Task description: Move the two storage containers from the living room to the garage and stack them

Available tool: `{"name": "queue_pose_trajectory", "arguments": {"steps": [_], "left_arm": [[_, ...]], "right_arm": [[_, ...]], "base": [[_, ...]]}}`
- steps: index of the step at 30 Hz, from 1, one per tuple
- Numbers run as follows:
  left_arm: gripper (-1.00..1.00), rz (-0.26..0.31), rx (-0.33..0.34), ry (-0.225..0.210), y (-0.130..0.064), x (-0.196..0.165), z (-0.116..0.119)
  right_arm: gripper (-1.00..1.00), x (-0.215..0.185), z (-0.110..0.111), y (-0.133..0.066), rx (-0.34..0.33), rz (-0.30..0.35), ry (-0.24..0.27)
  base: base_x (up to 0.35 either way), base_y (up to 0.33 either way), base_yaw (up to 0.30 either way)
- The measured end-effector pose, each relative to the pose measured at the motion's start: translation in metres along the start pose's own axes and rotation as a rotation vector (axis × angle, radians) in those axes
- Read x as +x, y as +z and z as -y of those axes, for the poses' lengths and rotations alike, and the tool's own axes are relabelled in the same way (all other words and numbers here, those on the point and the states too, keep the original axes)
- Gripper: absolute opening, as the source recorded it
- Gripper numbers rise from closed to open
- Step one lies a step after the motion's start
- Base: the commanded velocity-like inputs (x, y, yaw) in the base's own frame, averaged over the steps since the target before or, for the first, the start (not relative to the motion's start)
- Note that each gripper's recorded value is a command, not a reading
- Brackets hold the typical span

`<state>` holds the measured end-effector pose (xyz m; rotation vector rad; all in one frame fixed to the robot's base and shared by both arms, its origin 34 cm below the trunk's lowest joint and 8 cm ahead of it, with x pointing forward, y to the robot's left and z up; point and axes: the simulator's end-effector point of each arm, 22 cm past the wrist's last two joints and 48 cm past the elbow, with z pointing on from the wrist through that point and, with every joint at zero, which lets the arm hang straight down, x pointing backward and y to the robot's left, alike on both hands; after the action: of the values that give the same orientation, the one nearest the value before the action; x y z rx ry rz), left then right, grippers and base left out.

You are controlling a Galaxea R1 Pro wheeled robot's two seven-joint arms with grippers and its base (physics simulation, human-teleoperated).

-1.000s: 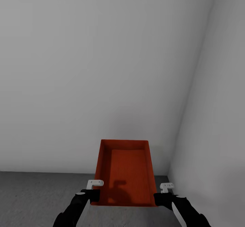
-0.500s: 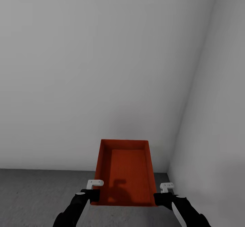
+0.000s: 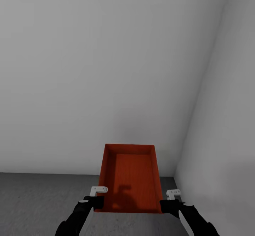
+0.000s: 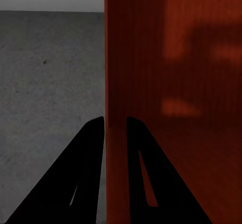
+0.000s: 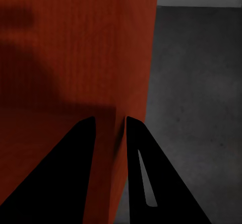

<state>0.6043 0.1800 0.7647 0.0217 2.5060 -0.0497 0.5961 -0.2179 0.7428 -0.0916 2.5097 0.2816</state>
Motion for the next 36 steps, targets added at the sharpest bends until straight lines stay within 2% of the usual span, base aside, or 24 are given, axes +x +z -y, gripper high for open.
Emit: {"name": "queue_pose_trajectory", "arguments": {"steps": [36], "left_arm": [[-1.00,-0.057,0.000,-0.003,0.016,0.027,0.000]], "right_arm": [[-1.00,0.027,0.004,0.015,0.000,-0.055,0.012]], "base": [[0.000,0.000,0.000]]}}
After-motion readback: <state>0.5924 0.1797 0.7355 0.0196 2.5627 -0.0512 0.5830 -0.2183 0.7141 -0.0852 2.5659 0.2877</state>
